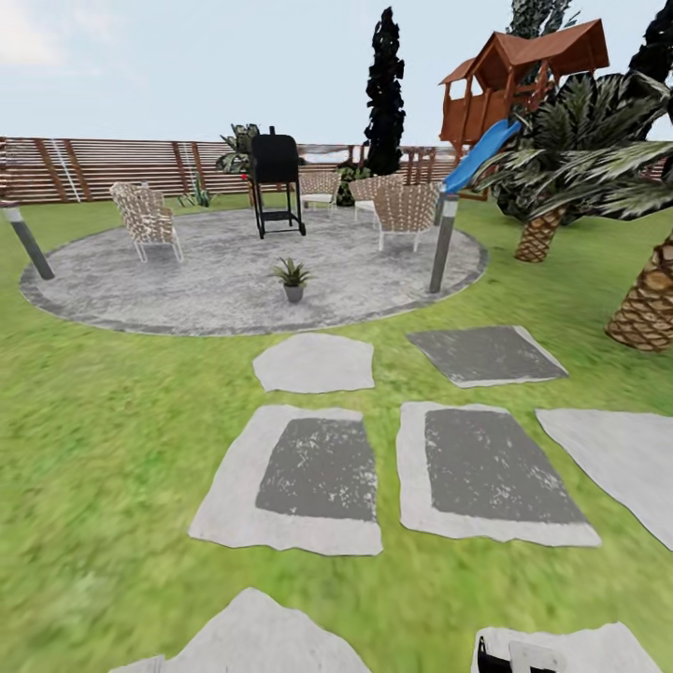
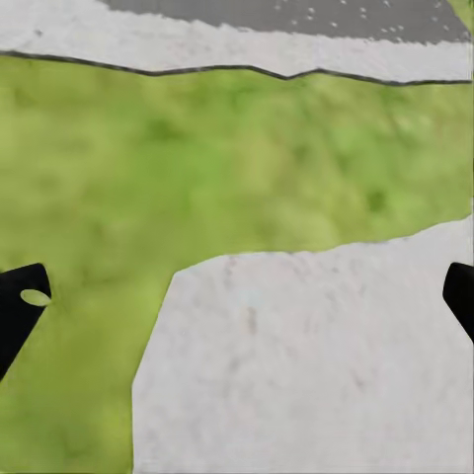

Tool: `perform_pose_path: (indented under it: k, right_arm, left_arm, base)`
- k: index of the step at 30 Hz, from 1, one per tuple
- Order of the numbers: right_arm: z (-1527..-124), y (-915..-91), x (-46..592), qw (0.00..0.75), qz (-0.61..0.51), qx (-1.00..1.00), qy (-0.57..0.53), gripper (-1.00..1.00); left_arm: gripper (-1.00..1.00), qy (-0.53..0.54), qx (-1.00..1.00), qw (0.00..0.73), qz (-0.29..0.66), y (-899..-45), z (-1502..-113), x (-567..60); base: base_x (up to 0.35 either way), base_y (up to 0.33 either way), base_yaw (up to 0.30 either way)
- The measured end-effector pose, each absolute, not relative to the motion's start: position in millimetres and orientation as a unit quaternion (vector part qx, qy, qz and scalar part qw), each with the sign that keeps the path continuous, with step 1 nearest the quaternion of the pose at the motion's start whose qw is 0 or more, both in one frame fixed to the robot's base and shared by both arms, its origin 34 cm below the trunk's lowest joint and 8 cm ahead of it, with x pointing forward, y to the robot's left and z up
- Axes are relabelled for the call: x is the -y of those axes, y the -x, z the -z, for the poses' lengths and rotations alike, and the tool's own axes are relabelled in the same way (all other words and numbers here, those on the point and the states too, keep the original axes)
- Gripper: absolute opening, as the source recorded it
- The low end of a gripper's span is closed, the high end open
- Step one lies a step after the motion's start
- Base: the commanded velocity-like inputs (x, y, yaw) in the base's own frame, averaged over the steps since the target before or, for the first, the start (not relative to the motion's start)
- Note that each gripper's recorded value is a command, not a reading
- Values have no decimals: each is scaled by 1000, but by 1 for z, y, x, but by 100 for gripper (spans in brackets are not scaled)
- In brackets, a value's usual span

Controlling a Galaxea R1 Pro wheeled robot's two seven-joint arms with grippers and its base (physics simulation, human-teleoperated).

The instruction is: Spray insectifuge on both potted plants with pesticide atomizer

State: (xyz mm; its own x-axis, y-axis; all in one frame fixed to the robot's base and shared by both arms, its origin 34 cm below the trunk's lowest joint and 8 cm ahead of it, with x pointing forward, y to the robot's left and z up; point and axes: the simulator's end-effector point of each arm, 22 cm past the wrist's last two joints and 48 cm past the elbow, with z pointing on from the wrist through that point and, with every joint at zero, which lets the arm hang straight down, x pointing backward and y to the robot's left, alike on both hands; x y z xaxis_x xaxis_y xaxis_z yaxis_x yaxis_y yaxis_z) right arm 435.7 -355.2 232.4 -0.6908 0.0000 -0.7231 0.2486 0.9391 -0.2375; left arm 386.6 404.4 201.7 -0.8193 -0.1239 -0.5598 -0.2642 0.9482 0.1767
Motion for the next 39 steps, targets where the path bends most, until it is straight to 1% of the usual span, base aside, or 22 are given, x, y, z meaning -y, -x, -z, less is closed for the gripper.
perform_pose_path:
  k: [13, 39]
  right_arm:
    - [-232, -436, 356, 387, 161, -905, -69, 100]
    - [-233, -436, 359, 388, 163, -905, -68, 100]
  left_arm:
    - [-100, 103, -946, 283, -124, -387, -202, -404]
    - [-100, 103, -946, 282, -124, -387, -202, -404]
  base:
    - [342, 0, 261]
    - [341, -120, 6]
